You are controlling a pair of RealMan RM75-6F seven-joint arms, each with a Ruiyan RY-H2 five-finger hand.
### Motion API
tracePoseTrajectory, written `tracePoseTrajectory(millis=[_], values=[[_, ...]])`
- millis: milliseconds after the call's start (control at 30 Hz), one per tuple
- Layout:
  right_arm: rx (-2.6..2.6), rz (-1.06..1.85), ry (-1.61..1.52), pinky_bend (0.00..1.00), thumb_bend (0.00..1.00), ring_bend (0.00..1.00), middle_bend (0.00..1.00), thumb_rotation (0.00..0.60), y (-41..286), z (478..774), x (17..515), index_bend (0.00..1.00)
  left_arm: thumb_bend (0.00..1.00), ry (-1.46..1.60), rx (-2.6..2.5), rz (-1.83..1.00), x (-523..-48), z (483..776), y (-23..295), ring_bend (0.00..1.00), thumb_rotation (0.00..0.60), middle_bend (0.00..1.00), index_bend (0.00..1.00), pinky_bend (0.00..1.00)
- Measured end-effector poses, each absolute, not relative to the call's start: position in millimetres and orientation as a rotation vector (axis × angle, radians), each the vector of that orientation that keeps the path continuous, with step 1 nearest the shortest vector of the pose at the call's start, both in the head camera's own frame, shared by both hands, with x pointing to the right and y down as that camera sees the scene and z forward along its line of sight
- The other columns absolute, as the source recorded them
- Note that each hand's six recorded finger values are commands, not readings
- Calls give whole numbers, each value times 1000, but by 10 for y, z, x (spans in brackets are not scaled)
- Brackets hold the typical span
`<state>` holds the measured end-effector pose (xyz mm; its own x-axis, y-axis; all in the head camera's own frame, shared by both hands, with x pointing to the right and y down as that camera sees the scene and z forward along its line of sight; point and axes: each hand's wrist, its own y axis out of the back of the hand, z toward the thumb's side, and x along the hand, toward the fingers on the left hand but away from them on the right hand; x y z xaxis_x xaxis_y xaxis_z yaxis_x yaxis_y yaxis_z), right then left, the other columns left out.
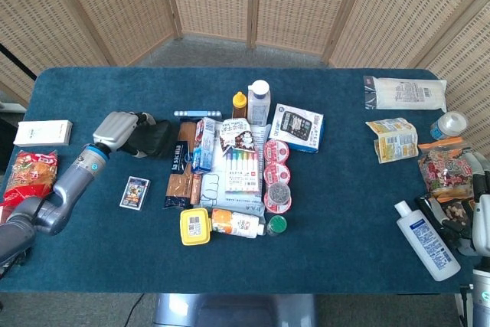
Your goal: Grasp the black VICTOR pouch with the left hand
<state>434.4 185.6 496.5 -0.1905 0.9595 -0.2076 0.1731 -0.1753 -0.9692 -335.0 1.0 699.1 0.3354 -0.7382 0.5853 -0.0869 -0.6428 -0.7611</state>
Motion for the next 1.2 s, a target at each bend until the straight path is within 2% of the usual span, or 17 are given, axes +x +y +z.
tracePoseTrajectory(millis=[433,867,1000,1200], values=[[-1410,1411,-1379,0,284,0,0,554,1839,5055,4299,0,192,1018,-1974,-1119,-3623,6068,-95,1000,600,629,642,823],[-1457,1405,-1383,0,284,0,0,549,1862,5176,4292,0,184,1323,-1959,-788,-3754,4881,-207,991,600,610,639,815],[-1467,1405,-1383,0,283,0,0,546,1861,5201,4287,0,181,1382,-1961,-708,-3758,4646,-231,990,600,608,638,811],[-1473,1406,-1383,0,282,0,0,551,1841,5228,4291,0,176,1412,-1967,-657,-3737,4525,-236,988,600,608,641,808]])
